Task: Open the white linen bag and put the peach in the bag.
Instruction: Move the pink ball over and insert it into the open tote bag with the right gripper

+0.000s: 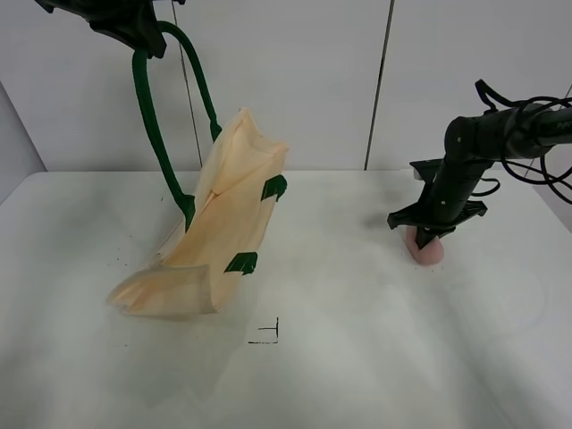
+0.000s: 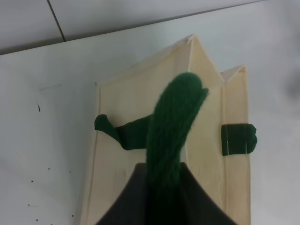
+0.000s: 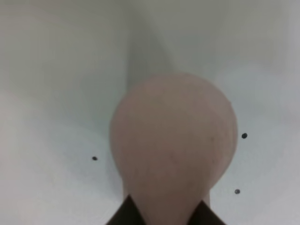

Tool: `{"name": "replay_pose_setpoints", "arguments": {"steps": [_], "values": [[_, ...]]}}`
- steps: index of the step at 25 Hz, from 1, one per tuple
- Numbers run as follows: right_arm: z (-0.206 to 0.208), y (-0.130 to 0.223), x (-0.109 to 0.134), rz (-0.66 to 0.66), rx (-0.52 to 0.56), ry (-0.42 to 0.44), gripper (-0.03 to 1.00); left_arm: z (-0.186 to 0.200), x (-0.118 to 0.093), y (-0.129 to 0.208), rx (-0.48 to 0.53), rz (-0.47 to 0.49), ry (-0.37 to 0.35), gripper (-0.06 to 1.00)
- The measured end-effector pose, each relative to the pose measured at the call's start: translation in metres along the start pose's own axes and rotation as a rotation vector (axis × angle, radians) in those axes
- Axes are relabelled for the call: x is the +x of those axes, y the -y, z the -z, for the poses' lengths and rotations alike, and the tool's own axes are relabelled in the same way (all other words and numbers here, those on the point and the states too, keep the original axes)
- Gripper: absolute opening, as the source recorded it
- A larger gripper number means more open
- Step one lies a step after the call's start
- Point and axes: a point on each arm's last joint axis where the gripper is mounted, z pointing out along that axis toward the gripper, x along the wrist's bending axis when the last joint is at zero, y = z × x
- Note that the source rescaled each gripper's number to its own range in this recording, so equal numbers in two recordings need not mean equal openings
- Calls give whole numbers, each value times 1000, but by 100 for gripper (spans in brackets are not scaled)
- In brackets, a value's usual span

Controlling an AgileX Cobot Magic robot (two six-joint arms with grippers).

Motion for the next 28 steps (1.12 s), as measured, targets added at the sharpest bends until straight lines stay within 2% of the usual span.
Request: {"name": "replay_pose_setpoints", "arguments": {"steps": [3,7,10,13,17,22,25,28], "values": [[18,-5,3,22,-28,-15,0,0,0,0,0,-4,0,0],[87,-29,30,74,-183,-123,0,0,0,0,0,-6,0,0],[131,-43,67,137,-306,-227,0,0,0,0,0,-6,0,0],[155,-48,109,210,-383,-335,0,0,0,0,0,-6,0,0],[161,-40,167,292,-413,-444,0,0,0,0,0,-6,0,0],[148,-30,226,374,-434,-501,0,0,0,0,0,-8,0,0],[127,-27,248,398,-428,-506,0,0,0,0,0,-8,0,0],[101,-27,257,395,-400,-499,0,0,0,0,0,-8,0,0]]}}
